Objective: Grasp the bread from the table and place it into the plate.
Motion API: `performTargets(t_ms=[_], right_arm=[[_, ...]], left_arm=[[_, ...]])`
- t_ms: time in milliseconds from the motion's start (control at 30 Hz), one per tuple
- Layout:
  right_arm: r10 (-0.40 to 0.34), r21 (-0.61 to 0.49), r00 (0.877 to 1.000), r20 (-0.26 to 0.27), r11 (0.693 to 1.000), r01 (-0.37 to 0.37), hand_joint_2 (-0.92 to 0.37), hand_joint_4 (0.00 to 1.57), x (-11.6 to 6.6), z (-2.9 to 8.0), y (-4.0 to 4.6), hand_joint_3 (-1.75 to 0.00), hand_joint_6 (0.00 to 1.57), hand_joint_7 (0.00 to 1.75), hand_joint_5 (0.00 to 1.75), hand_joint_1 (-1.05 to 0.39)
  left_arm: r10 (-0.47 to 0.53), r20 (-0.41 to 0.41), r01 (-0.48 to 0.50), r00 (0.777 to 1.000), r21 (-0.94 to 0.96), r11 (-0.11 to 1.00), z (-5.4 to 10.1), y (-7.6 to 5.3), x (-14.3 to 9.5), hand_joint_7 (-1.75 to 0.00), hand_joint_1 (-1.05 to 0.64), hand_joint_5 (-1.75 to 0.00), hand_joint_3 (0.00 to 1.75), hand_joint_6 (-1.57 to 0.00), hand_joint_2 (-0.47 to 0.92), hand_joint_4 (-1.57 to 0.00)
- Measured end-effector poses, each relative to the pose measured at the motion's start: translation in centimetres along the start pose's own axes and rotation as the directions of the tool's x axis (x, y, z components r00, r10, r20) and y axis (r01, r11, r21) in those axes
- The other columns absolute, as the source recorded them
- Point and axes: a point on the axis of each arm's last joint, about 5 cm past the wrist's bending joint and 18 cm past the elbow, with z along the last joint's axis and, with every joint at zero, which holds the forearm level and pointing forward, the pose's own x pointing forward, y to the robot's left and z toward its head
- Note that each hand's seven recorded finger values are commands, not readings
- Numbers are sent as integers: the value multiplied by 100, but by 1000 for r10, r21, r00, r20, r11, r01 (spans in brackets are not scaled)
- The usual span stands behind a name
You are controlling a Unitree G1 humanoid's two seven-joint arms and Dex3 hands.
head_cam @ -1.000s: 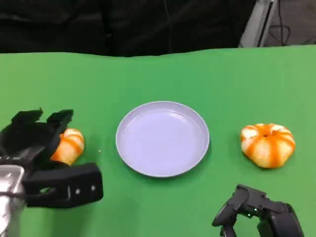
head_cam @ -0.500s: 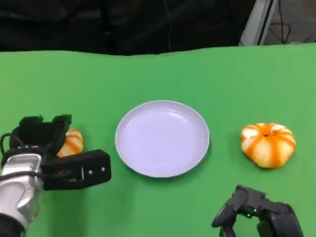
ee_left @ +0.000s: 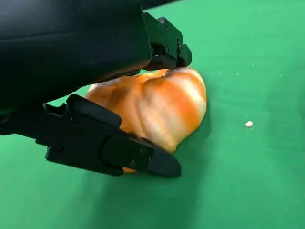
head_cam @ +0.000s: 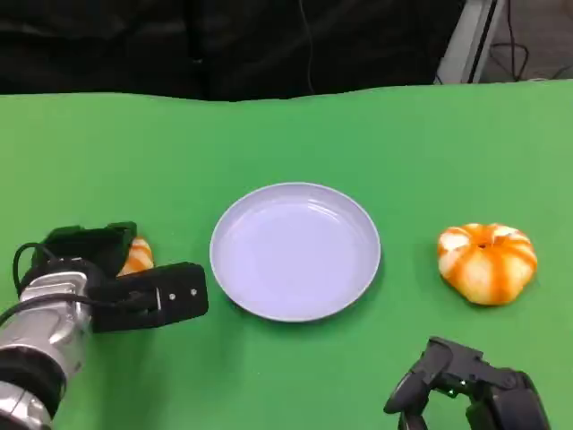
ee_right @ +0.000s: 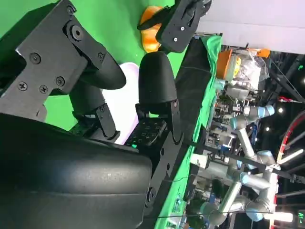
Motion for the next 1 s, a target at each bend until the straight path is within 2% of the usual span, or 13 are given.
performTargets(t_ms=[33,67,100,133,200,233,367,467,633,667,700,767,1000], right_arm=[[0,0,1000,1,1000,0,-23,87,0,1,0,-154,91,130,161,2],[0,0,1000,0,1000,0,-22,87,-1,2,0,-154,91,130,161,2],[0,1,1000,0,1000,0,-22,87,-2,2,0,-154,91,130,161,2],[-1,1,1000,0,1000,1,-22,88,-3,2,0,-153,91,130,161,2],[0,1,1000,1,1000,0,-23,88,-2,4,0,-153,91,130,161,1],[0,0,1000,1,1000,0,-23,88,-3,5,-1,-152,91,130,161,1],[2,-6,1000,1,1000,-2,-23,88,-5,6,-1,-153,91,130,161,0],[2,-6,1000,2,1000,-2,-23,88,-4,6,-1,-153,91,130,161,1],[3,-6,1000,6,1000,-2,-22,88,5,8,0,-154,91,130,160,1],[2,-6,1000,5,1000,-2,-22,88,5,7,0,-154,91,130,160,2],[2,-6,1000,5,1000,-2,-22,88,4,7,-1,-153,91,130,160,2],[2,-6,1000,5,1000,-2,-22,88,4,7,-1,-152,91,130,160,1],[5,-5,1000,7,1000,-5,-23,88,11,8,2,-152,91,130,161,1]], left_arm=[[4,8,-4,1000,-10,1000,-5,-10,1,-4,-31,-19,8,-39,92,-41],[10,15,-10,1000,-23,1000,-14,-23,0,-8,-27,-59,5,-65,92,-61],[31,26,-30,999,-38,999,-22,-40,-3,-7,-26,-88,4,-80,92,-68],[71,41,-69,997,-52,996,-33,-63,-10,-84,-19,-139,5,-80,92,-77],[176,80,-170,981,-74,983,-74,-149,-43,-147,-16,-165,7,-66,92,-81],[229,96,-221,969,-84,972,-100,-202,-65,-163,-14,-171,9,-60,92,-81],[389,159,-377,907,-99,921,-140,-314,-120,-174,-12,-174,11,-57,92,-79],[453,188,-441,872,-101,892,-140,-310,-124,-175,-14,-175,12,-58,92,-79],[573,236,-549,785,-162,820,-74,-263,-121,-175,-15,-175,18,-61,91,-82],[579,238,-555,780,-165,815,-73,-264,-121,-175,-15,-175,38,-64,79,-85],[584,243,-559,775,-167,812,-70,-261,-122,-175,-13,-175,81,-67,57,-87],[615,267,-583,742,-196,789,-32,-218,-119,-175,-14,-175,108,-69,44,-89],[711,357,-640,606,-312,702,175,10,-128,-175,-15,-175,129,-70,35,-92]])
